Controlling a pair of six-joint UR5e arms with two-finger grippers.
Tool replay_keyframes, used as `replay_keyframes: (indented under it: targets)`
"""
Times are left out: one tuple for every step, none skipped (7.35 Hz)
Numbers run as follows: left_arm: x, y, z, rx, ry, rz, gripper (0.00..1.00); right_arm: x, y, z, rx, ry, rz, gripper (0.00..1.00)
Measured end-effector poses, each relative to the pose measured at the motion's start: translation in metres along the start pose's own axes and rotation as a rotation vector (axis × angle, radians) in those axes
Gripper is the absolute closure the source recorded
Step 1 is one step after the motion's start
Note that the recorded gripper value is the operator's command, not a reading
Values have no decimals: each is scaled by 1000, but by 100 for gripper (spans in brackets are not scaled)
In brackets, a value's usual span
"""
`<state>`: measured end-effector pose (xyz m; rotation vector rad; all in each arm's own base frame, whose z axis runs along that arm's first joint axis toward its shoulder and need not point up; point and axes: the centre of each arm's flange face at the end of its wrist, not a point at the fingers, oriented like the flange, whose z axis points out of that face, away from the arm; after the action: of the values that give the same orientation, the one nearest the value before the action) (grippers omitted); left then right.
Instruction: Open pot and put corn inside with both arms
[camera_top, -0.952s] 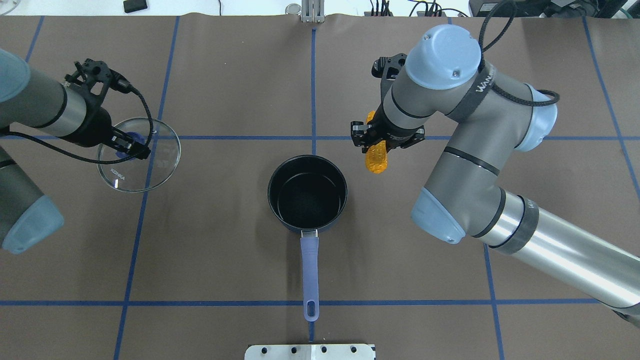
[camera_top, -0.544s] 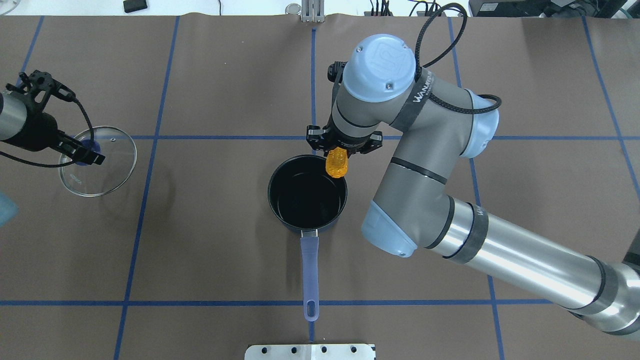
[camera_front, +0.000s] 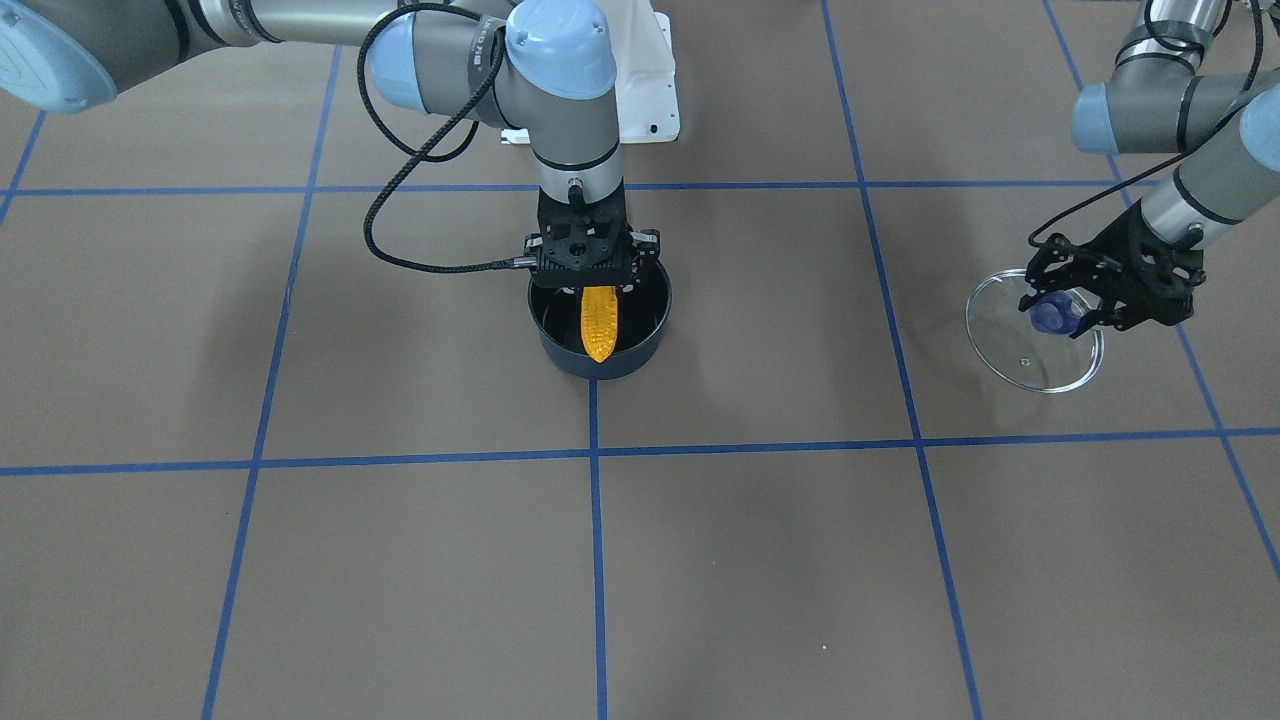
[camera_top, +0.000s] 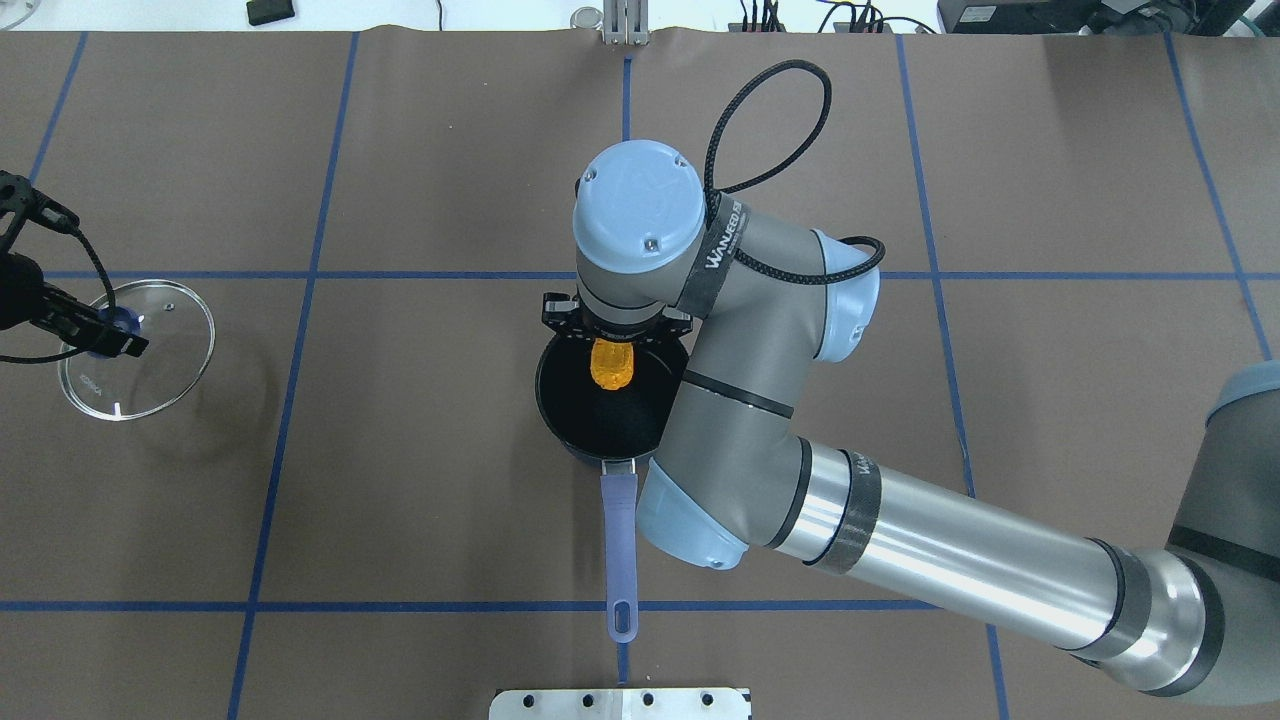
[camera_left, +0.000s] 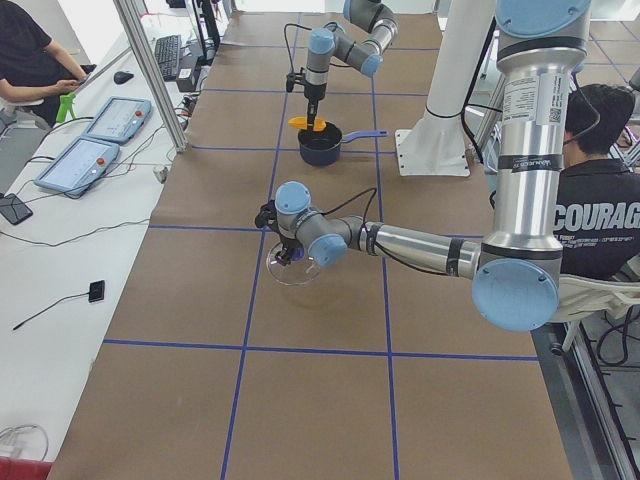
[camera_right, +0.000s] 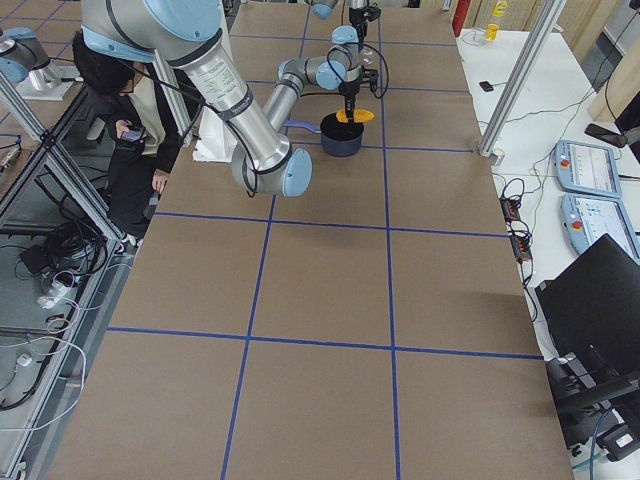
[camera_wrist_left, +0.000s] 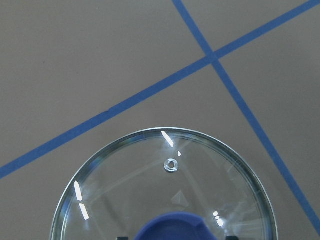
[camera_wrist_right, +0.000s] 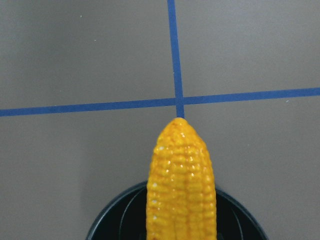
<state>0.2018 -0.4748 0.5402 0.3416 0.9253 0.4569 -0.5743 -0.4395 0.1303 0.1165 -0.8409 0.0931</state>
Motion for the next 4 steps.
replay_keyframes:
  targets:
    - [-1, 3, -2, -2, 11, -2, 38, 2, 12, 13, -9, 15, -10, 61]
    - [-3, 3, -5, 0, 18, -5, 38, 7, 23, 25, -20, 30, -18, 59]
    - [-5, 3, -7, 3, 22, -8, 38, 10, 32, 33, -27, 41, -26, 13]
    - [-6, 4, -8, 3, 23, -10, 38, 9, 38, 38, -28, 46, -33, 1]
